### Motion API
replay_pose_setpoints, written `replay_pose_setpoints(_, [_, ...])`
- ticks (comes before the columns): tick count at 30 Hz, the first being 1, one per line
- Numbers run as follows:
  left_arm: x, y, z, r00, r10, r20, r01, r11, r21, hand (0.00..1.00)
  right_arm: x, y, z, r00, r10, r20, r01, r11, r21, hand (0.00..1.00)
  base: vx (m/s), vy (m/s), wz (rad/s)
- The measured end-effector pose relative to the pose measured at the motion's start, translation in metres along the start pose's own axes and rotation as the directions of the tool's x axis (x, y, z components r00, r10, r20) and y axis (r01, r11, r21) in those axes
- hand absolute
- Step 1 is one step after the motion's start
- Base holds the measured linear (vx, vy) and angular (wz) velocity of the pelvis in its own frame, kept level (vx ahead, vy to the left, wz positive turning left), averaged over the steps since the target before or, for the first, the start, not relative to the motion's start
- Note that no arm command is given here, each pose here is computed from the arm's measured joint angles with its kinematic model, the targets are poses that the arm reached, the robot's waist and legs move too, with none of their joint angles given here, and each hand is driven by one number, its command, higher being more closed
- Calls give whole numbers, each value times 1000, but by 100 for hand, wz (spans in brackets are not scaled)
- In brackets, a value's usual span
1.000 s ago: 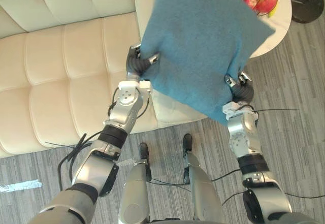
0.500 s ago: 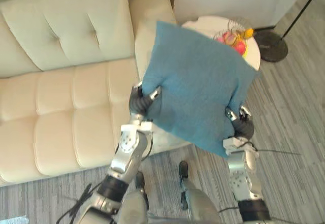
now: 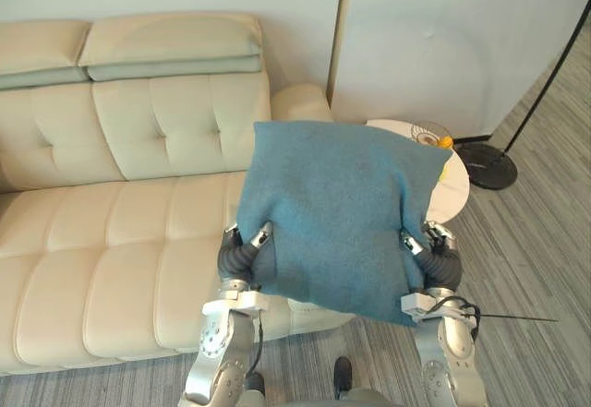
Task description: Pick up cushions and gather them together orderly.
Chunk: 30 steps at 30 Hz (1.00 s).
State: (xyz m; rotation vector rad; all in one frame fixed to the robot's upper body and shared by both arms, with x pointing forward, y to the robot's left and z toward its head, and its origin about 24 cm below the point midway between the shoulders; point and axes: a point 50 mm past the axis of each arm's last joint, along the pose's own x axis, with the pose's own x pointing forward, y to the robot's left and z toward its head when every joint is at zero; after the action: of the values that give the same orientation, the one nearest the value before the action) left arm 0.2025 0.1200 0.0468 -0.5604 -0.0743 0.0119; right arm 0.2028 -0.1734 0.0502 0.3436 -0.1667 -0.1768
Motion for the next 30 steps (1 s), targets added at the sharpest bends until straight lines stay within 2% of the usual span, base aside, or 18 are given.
replay_pose_setpoints(4, [-3,1,-2,1000,-2,-10,2,1000,1,100,-1,-1,-1,1000,-1,-6,1,1000,-6,100,-65,-8,83])
replay_pose_setpoints(12, [2,-3,7,999,4,37,-2,997,-75,100,34,19,24,988,59,142,-50,996,-71,100,-141,15,112])
replay_pose_setpoints(15, [2,-5,-1,1000,-11,11,12,995,-98,100,36,11,21,991,41,128,-27,994,-108,100,33,216,103])
replay_pose_setpoints(17, [4,-16,-9,998,-59,-8,58,990,-130,100,38,-2,27,988,7,154,14,991,-132,100,64,399,121])
replay_pose_setpoints(19, [9,-11,-17,996,-74,-48,69,992,-110,100,41,-11,11,994,-51,93,63,990,-129,100,39,399,90])
replay_pose_setpoints(23, [0,16,-35,985,-1,-174,-8,999,-51,100,30,-15,-23,992,-110,-68,102,989,-109,100,97,435,72])
replay_pose_setpoints(27, [-8,26,-36,980,23,-198,-30,999,-30,100,20,-18,-36,985,-109,-134,95,990,-104,100,159,309,82])
replay_pose_setpoints(30, [-6,23,-36,982,8,-191,-12,1000,-21,100,23,-17,-32,988,-95,-118,84,992,-94,100,268,56,61])
